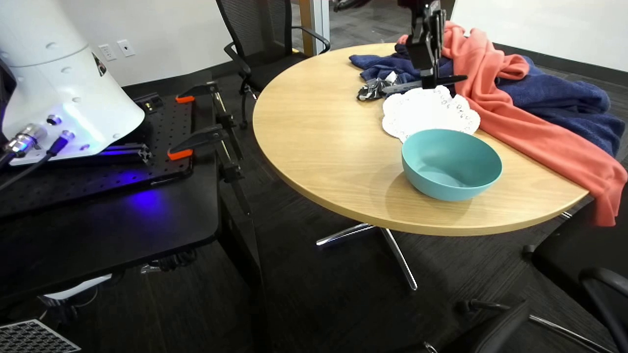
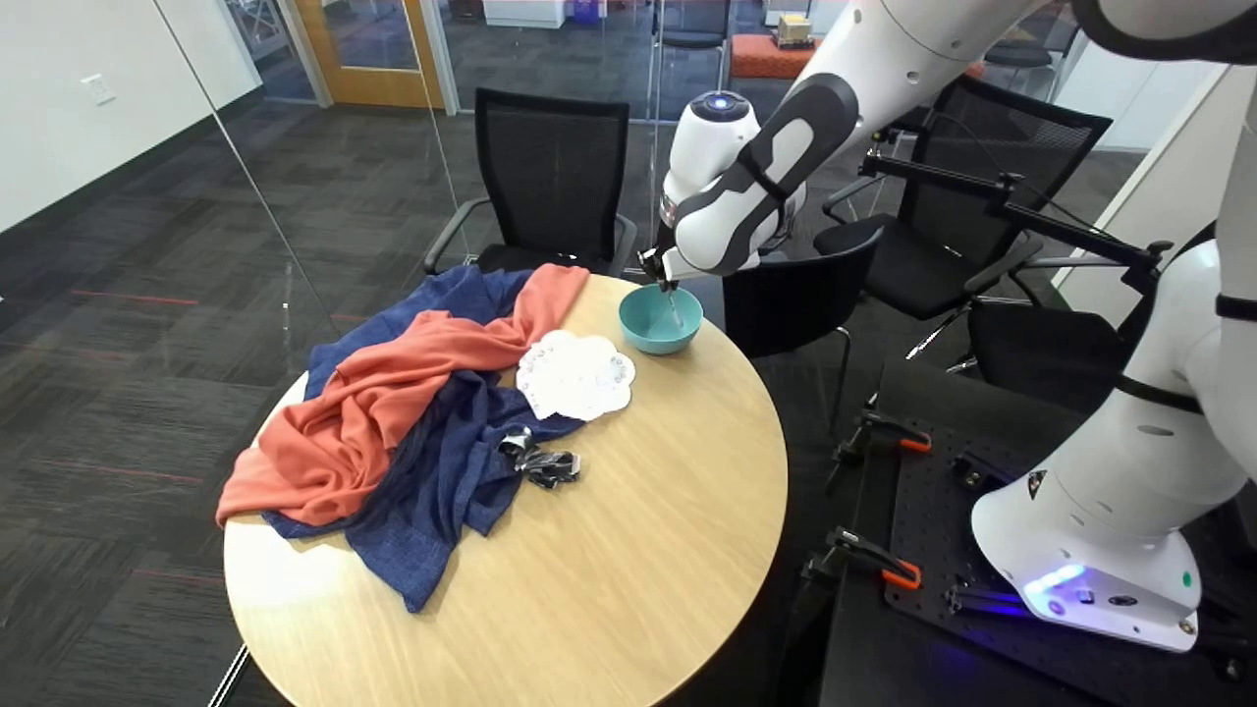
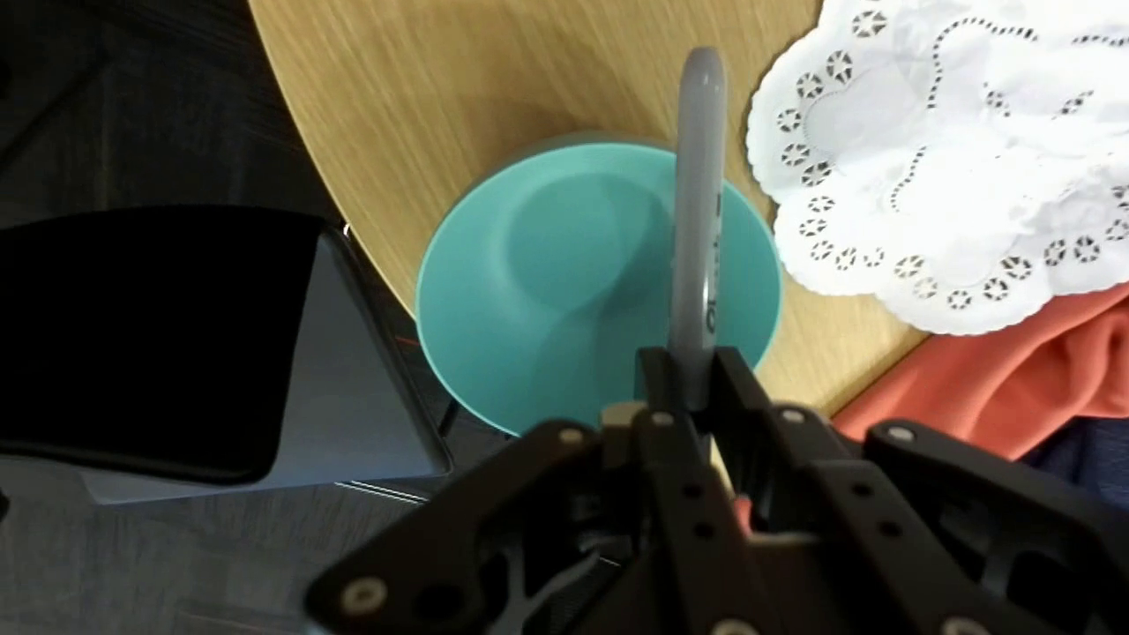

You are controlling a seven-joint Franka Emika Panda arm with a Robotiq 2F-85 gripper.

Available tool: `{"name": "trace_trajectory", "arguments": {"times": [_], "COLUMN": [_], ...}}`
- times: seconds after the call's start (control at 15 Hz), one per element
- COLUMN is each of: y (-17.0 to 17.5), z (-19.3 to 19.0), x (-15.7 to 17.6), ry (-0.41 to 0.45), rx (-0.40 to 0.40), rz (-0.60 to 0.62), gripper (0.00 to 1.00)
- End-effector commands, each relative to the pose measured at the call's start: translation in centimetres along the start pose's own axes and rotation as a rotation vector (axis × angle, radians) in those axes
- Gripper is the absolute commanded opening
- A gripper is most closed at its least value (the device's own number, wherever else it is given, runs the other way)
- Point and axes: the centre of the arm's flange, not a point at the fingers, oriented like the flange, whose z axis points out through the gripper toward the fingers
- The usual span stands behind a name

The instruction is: Put the marker into the bowl.

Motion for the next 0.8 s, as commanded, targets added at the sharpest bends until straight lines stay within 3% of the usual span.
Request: {"name": "trace_trajectory", "arguments": {"times": [0.0,0.47,0.53,0.6,0.73], "y": [-1.2,-1.7,-1.8,-1.9,-2.1], "z": [3.4,8.4,8.7,8.9,9.2], "x": [2.5,4.7,4.8,4.9,5.1], "ry": [-0.013,-0.024,-0.026,-0.025,-0.025], "rx": [-0.041,-0.047,-0.048,-0.046,-0.049], "rz": [0.072,0.112,0.114,0.112,0.11], "gripper": [0.04,0.04,0.11,0.4,0.47]}}
